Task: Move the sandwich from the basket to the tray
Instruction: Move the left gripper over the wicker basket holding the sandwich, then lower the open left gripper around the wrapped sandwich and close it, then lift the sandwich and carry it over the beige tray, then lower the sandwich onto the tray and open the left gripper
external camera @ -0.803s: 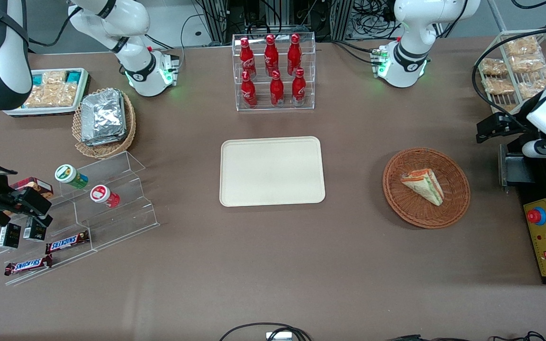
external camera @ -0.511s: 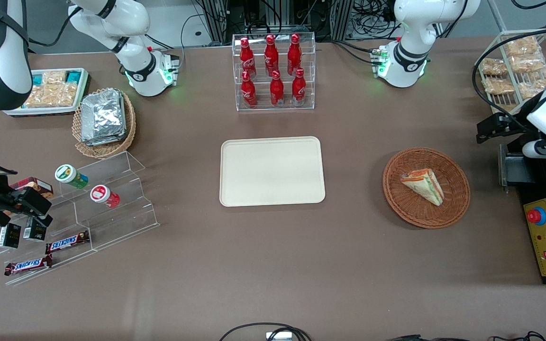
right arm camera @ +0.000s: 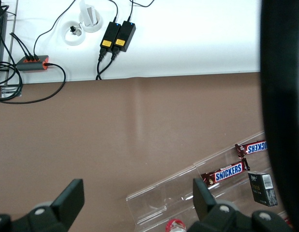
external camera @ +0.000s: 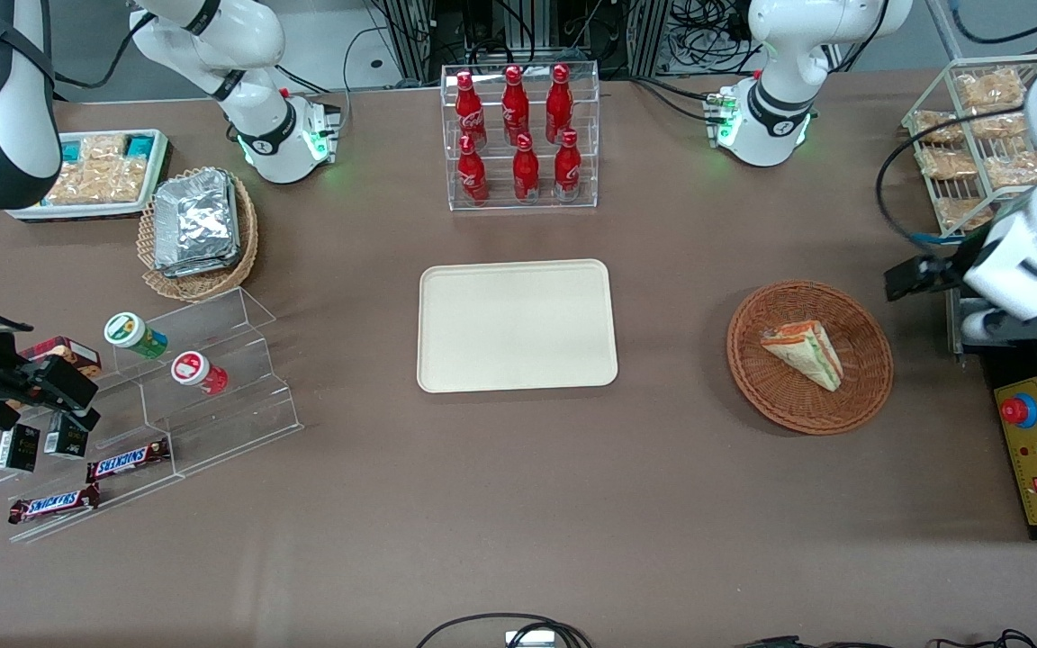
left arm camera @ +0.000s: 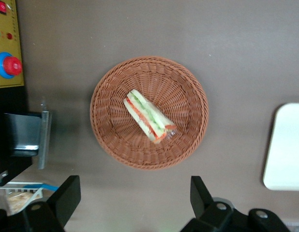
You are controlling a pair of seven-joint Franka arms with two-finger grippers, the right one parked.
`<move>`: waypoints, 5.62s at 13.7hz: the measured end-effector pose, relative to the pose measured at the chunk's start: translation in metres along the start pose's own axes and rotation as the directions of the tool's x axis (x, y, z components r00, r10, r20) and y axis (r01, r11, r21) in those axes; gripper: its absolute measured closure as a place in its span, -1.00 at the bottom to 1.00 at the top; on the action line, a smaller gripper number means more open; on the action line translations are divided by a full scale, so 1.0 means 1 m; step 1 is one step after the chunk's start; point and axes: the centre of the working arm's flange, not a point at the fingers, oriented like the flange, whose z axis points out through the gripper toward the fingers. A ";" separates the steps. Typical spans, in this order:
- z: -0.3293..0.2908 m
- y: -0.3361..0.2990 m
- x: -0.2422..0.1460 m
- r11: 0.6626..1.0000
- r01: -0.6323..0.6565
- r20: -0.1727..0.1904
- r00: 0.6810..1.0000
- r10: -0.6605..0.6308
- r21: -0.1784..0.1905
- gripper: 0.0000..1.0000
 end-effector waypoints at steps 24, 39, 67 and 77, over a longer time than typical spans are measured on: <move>0.248 0.008 -0.032 0.792 0.605 -0.066 0.790 -0.610 -0.079 -1.00; 0.293 0.008 -0.039 0.747 0.656 -0.072 0.744 -0.664 -0.106 0.30; 0.172 0.338 -0.131 0.981 -0.171 -0.090 0.980 0.179 0.092 0.67; 0.232 0.424 -0.142 0.978 -0.200 -0.001 0.980 0.200 0.056 0.67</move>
